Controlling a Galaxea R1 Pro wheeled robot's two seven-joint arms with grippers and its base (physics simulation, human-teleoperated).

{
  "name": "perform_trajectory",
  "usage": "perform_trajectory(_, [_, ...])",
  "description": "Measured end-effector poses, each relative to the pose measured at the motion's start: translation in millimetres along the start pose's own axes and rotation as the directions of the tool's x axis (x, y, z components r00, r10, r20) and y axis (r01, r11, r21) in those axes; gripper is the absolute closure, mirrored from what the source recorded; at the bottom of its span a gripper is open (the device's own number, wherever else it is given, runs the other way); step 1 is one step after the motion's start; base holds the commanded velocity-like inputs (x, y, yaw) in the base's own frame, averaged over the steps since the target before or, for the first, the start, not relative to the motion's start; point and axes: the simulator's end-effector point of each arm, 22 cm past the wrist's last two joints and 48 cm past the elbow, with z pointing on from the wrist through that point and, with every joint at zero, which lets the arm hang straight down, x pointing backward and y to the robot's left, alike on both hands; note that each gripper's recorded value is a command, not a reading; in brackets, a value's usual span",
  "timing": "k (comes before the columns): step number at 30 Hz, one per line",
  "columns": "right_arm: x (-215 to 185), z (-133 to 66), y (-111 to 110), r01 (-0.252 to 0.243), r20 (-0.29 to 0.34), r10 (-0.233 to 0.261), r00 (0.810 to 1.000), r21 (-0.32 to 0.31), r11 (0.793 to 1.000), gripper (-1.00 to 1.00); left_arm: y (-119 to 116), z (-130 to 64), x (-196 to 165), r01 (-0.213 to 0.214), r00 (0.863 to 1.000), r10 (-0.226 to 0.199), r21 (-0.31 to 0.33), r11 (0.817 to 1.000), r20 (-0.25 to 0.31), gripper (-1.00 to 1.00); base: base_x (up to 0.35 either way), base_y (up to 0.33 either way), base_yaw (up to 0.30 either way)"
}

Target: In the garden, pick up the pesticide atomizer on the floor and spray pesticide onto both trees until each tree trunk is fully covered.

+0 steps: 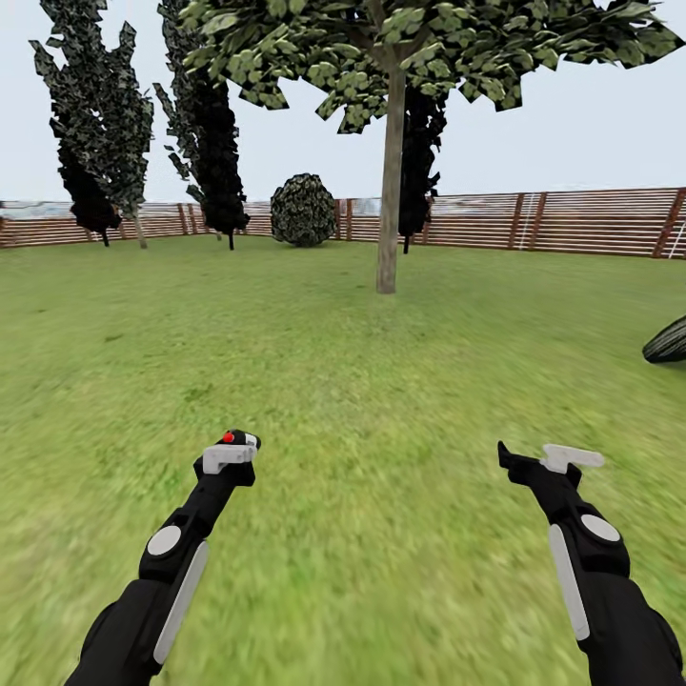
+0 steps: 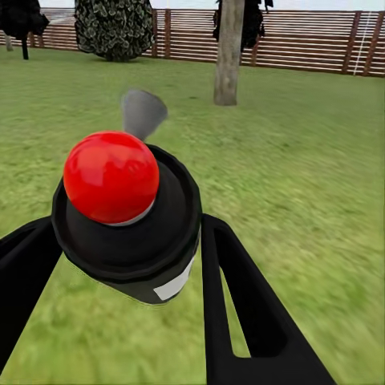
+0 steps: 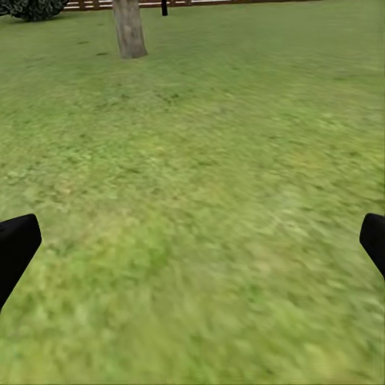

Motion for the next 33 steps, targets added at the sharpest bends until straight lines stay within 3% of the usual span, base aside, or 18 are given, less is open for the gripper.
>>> perform_trajectory(33, [-1.4, 0.1, -4.2, 0.003, 0.002, -0.003, 1.000, 0.006, 1.000, -1.00, -0.1, 0.0, -0.5, 0.000, 1.000, 0.000, 0.000, 1.000, 0.001, 1.00, 0.329, 0.000, 0.000])
